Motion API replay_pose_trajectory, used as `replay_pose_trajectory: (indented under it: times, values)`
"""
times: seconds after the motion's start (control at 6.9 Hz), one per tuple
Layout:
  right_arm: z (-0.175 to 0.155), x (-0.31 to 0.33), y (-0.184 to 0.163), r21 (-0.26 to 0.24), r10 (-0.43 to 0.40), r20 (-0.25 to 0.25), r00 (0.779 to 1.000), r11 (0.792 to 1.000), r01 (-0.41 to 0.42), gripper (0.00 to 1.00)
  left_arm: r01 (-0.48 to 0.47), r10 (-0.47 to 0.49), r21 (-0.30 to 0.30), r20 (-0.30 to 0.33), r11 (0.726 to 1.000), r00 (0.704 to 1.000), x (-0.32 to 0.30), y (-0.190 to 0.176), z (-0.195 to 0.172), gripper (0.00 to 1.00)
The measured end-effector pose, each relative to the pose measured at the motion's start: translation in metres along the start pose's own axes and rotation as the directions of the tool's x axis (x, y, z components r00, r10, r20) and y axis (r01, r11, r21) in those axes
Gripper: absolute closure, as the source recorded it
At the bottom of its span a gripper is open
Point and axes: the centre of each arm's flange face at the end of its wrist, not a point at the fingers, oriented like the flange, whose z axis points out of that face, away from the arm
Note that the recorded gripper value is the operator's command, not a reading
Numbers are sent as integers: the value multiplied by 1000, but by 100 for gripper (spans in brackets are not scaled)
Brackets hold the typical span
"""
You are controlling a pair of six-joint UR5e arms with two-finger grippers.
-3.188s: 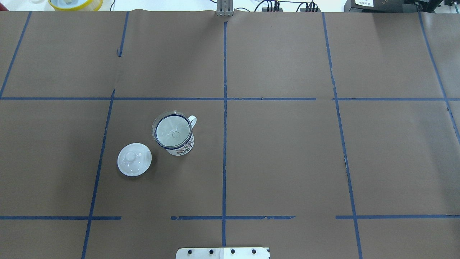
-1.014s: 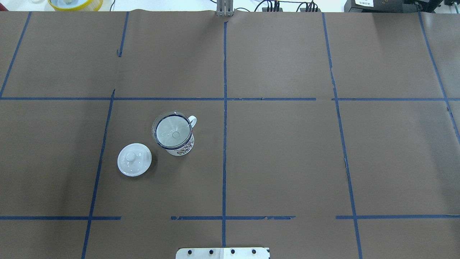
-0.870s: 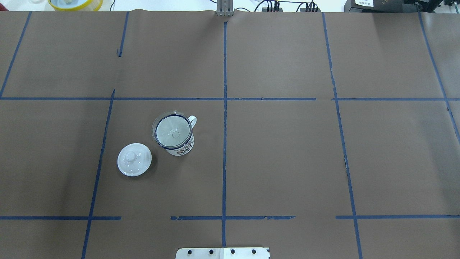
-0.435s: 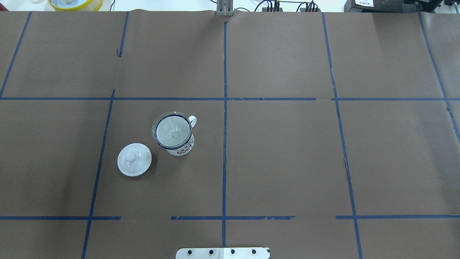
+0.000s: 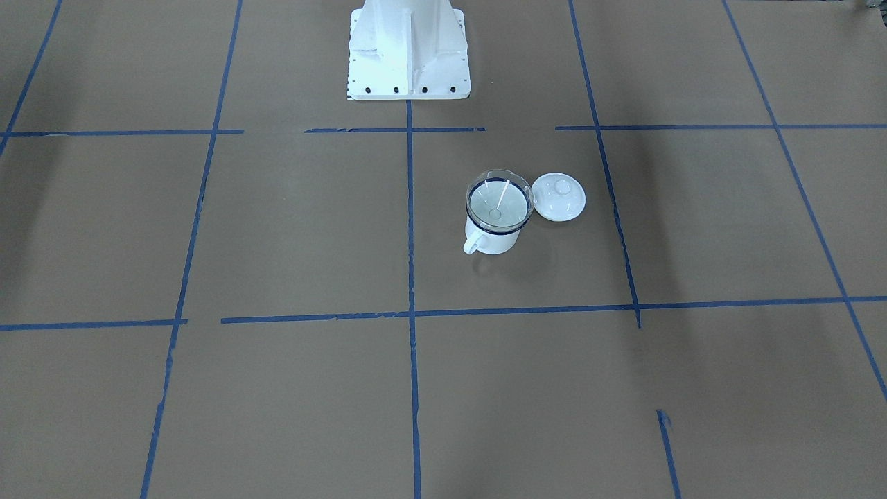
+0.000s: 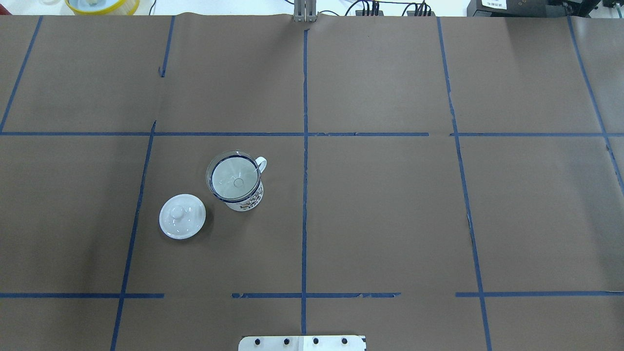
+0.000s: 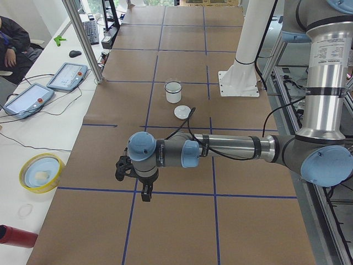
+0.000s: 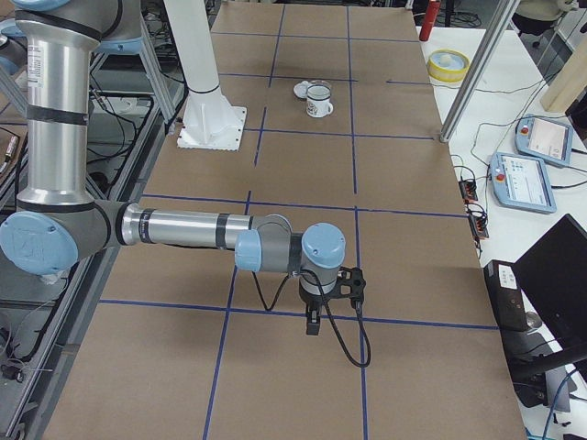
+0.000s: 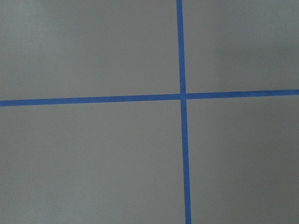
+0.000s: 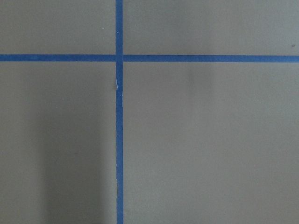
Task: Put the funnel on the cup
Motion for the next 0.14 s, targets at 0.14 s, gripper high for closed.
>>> replay_pose_trajectory:
  times: [0.14]
  values:
    - [0,0,0,0,0,0,1000,1000,0,0,0,0,0,0,1000,1000,0,0,0,0]
